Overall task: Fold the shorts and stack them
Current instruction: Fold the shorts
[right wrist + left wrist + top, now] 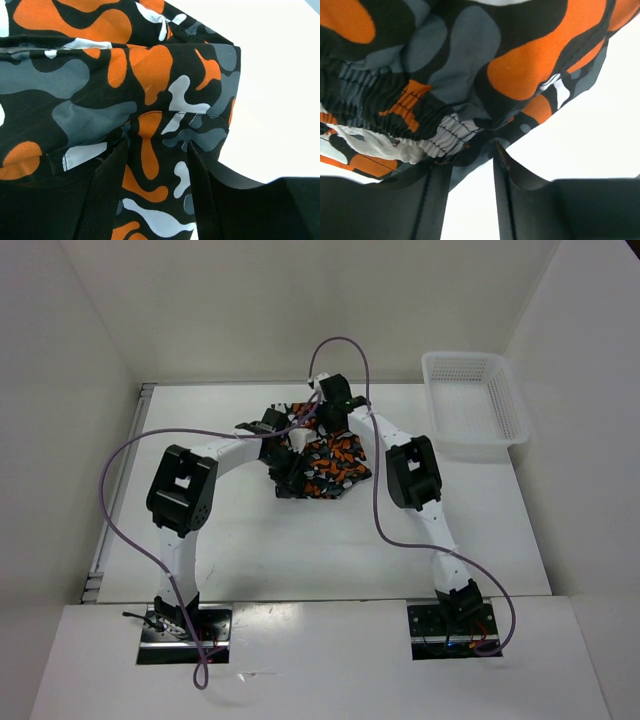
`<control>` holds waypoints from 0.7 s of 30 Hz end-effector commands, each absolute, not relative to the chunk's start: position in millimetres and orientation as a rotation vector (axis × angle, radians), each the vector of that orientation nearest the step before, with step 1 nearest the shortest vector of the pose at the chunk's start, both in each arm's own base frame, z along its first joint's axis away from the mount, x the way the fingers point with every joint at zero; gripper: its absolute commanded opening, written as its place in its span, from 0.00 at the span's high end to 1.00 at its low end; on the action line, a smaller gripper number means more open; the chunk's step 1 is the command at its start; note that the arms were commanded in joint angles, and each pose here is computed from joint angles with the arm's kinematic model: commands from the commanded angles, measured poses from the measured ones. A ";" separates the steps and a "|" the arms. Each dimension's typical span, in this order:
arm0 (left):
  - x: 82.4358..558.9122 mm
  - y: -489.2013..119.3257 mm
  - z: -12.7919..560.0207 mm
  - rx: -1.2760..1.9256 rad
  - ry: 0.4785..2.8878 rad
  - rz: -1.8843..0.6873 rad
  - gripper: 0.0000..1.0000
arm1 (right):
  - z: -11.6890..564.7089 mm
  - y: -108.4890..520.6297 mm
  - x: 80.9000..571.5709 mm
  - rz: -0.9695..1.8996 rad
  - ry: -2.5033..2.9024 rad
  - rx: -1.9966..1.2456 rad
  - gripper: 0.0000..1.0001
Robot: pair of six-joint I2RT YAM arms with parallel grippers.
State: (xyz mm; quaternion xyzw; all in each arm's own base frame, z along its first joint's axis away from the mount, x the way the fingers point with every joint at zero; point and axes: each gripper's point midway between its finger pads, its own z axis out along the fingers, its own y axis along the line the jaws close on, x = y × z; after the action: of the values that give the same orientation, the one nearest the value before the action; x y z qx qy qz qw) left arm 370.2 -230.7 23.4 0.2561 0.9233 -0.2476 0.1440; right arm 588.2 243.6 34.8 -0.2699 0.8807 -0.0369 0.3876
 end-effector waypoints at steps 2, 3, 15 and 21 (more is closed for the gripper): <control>348.7 -205.8 14.9 0.710 2.788 -0.636 0.53 | 101.1 233.0 587.2 -0.131 2.185 -0.596 0.42; 349.2 -200.8 14.8 0.692 2.800 -0.634 0.51 | 120.8 232.6 585.4 -0.119 2.161 -0.574 0.42; 363.8 -200.7 73.1 0.680 2.703 -0.623 0.22 | 205.7 205.3 544.7 -0.145 2.046 -0.545 0.32; 370.6 -213.2 121.9 0.698 2.600 -0.699 0.00 | 236.7 193.5 526.6 -0.100 1.998 -0.555 0.21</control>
State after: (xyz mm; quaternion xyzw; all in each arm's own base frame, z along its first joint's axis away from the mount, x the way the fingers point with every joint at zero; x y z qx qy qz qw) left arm 362.6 -204.1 67.4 0.2339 0.9381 -0.2212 0.1275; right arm 528.2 199.6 207.6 -0.2349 0.8463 -0.0509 0.4754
